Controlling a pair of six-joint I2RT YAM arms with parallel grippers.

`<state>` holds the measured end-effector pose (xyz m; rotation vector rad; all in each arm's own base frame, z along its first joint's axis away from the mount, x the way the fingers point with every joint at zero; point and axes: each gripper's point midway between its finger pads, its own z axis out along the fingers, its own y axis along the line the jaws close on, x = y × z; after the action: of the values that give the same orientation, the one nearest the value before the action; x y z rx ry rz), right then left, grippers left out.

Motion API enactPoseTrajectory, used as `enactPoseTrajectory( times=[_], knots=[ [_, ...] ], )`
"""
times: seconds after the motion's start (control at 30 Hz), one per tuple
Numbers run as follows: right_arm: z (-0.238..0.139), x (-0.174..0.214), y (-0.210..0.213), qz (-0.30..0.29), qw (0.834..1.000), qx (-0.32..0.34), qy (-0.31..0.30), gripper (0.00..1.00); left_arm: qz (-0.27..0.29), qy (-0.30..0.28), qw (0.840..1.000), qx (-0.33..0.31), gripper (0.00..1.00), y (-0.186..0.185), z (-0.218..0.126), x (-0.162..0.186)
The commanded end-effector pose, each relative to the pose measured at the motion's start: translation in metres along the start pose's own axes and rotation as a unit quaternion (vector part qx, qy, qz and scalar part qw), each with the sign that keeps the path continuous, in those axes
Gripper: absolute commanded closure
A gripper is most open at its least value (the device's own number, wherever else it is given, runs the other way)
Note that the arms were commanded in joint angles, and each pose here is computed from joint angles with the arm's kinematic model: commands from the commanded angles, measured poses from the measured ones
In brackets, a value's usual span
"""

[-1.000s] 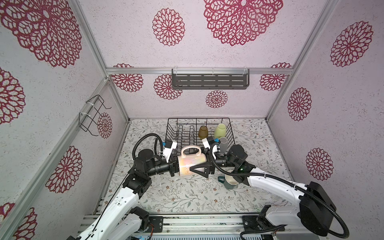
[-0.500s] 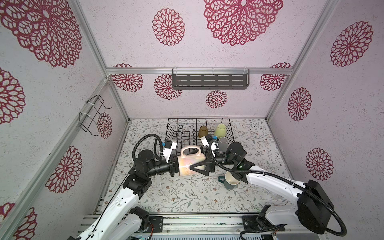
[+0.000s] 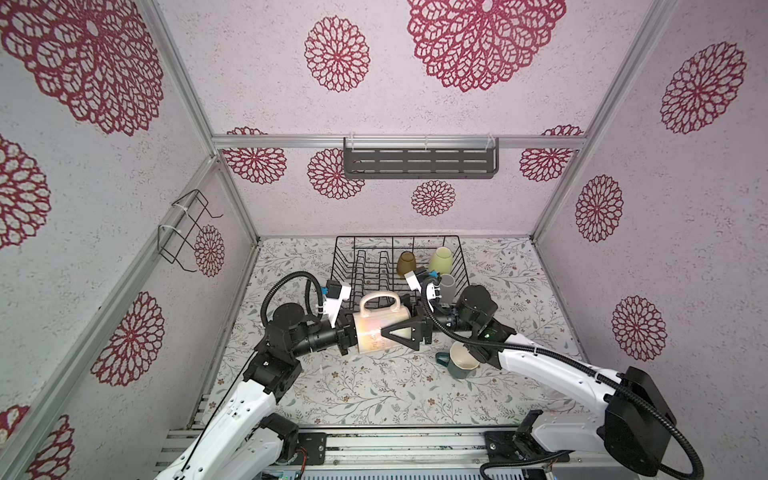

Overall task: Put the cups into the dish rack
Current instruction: 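Grasp the pink mug body with the right gripper while the left holds it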

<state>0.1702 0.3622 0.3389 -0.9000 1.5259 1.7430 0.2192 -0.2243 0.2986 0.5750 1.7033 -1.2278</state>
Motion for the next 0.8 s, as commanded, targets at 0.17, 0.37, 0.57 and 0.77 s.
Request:
enactPoseTrajectory(
  times=[0.17,0.37,0.57,0.77],
  knots=[
    [-0.002,-0.009,0.021,-0.002,0.999,-0.036,-0.007,0.08,0.035,-0.054,0.998,-0.011,1.0,-0.003,-0.006,-0.029],
    [0.005,-0.004,0.032,-0.006,0.997,-0.071,0.004,0.09,0.031,-0.05,0.998,-0.01,1.0,0.0,-0.002,-0.03],
    [0.009,0.0,0.026,0.0,0.998,-0.066,0.012,0.02,0.028,-0.045,0.998,-0.018,1.0,0.003,-0.001,-0.028],
    [0.012,0.004,0.021,0.009,0.998,-0.061,0.021,0.02,0.029,-0.053,0.998,-0.021,1.0,0.003,-0.002,-0.03]
  ],
)
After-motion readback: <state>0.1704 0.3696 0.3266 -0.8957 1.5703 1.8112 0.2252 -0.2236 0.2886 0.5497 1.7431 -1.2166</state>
